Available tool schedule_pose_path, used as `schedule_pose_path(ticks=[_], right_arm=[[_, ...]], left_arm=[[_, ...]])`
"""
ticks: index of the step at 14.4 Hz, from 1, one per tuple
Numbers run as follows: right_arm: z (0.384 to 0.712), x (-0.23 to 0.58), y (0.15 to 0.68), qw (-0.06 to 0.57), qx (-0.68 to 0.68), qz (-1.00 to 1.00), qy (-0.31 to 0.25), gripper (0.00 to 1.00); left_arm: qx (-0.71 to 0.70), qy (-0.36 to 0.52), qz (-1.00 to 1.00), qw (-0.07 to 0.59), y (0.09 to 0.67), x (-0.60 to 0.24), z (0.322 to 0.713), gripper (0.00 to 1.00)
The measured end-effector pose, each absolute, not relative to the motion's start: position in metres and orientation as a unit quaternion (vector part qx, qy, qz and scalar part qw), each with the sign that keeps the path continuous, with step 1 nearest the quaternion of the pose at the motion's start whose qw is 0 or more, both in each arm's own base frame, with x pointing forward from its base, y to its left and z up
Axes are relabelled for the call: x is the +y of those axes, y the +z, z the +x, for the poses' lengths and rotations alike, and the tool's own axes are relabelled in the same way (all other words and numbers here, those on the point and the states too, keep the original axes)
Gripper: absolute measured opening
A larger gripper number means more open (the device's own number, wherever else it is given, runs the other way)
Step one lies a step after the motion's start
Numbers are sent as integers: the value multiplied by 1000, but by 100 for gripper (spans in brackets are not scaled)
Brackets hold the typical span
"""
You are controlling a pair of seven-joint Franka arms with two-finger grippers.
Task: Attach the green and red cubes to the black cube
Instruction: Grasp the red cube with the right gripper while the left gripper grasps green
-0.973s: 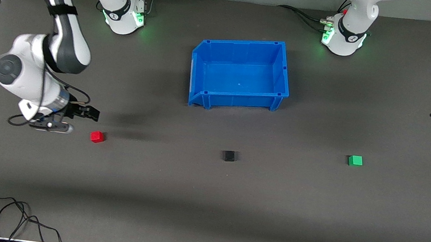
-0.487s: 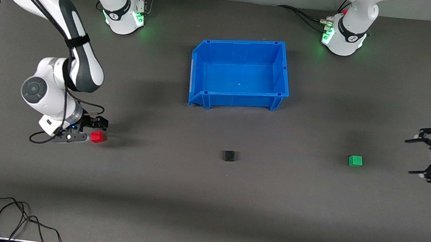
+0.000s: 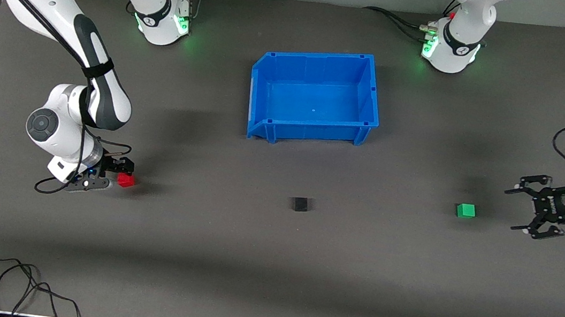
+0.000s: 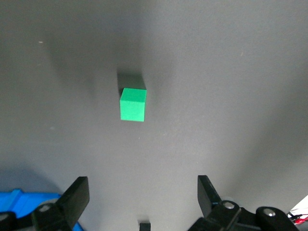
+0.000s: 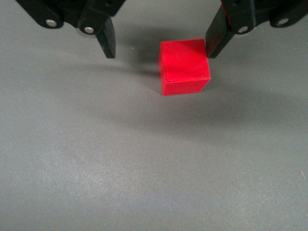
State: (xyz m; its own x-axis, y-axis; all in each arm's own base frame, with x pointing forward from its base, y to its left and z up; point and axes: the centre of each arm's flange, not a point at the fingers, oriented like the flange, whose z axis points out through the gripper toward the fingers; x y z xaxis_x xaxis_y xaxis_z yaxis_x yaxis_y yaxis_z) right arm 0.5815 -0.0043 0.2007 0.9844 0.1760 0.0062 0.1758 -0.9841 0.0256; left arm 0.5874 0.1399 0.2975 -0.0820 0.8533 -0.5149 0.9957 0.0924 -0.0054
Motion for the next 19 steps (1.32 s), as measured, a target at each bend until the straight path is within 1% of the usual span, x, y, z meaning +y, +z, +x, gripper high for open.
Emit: schedule_pose_path(ticks=[6,7,8,9,10,11,12,17,18,19], right_arm=[[583,-2,194,12,88,996,11,83],[584,-2,193,10,85,996,11,80],[585,-2,192,8,81,997,12,80],[587,-2,193,6,78,997,14,76],[589,-2,194,5,75,997,16,65],[592,-2,194,3,73,997,18,65],[594,-2,195,1,69,997,20,62],[601,-2,193,-1,65,998,23,61],[601,-2,192,-1,64,998,23,61],[602,-2,192,-3,62,998,23,61]], left_arm=[[698,-163,664,212,236,134,563,100],[696,-161,665,218,224,134,559,100],[694,-160,665,224,213,134,557,100],[693,-157,666,226,202,134,556,100],[693,-153,667,224,191,133,555,100],[694,-150,668,221,183,130,554,100],[694,-148,670,219,175,126,555,100],[690,-145,676,212,159,114,555,100],[690,-145,676,212,159,115,555,95],[690,-144,676,212,159,115,555,94]])
